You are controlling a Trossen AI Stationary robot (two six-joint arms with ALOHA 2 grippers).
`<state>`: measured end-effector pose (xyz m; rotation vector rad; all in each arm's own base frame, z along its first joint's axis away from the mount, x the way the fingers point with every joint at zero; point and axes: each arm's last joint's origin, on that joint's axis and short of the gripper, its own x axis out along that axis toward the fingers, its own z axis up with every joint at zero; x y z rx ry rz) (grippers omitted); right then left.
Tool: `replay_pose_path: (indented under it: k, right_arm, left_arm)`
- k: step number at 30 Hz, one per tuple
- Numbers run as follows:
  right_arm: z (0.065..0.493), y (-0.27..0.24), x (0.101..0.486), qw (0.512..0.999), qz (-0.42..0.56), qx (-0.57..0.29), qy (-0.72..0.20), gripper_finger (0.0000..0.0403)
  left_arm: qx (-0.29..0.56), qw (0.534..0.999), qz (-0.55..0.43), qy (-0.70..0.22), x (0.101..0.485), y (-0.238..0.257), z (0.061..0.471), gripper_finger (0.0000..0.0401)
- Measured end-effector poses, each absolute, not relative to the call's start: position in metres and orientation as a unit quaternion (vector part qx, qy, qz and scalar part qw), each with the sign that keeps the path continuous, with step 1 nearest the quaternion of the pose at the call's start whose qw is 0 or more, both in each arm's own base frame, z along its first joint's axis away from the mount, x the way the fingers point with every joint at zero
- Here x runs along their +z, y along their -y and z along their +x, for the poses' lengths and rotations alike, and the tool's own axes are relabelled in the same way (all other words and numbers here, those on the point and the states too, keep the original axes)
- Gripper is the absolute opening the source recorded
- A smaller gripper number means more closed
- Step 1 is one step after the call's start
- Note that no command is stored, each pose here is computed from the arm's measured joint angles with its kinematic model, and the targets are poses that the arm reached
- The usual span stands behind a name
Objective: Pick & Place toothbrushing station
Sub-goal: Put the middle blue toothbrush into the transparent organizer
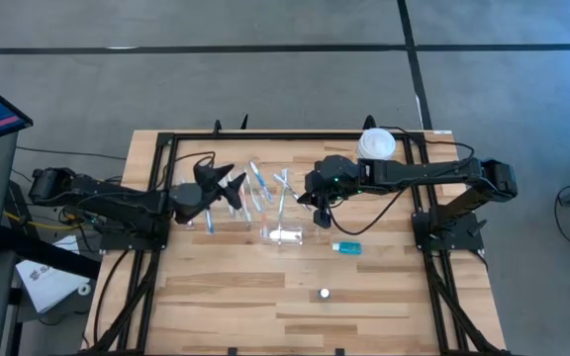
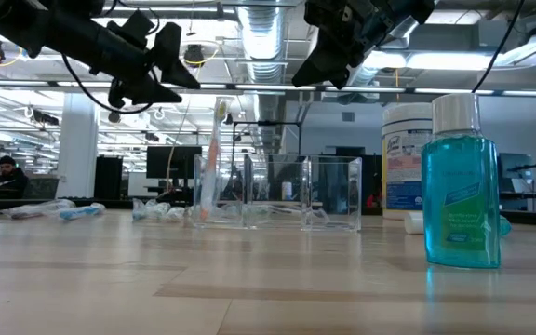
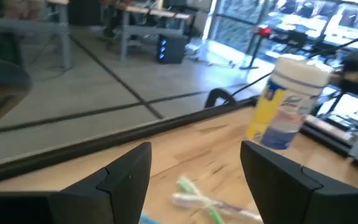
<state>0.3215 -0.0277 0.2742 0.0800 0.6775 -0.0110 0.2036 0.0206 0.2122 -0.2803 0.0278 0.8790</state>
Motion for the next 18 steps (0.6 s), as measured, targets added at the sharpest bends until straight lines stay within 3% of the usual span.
replay_pose_path:
  k: [8, 18]
  right_arm:
    - [0.321, 0.028, 0.273, 0.940, 0.040, -0.005, -0.338, 0.0000]
    - [0.320, 0.028, 0.273, 0.939, 0.040, -0.005, -0.343, 0.0000]
  left_arm:
    - [0.480, 0.856, -0.182, -0.062, 0.194, -0.043, 0.195, 0.0211]
    - [0.457, 0.844, -0.252, -0.119, 0.183, -0.064, 0.188, 0.0195]
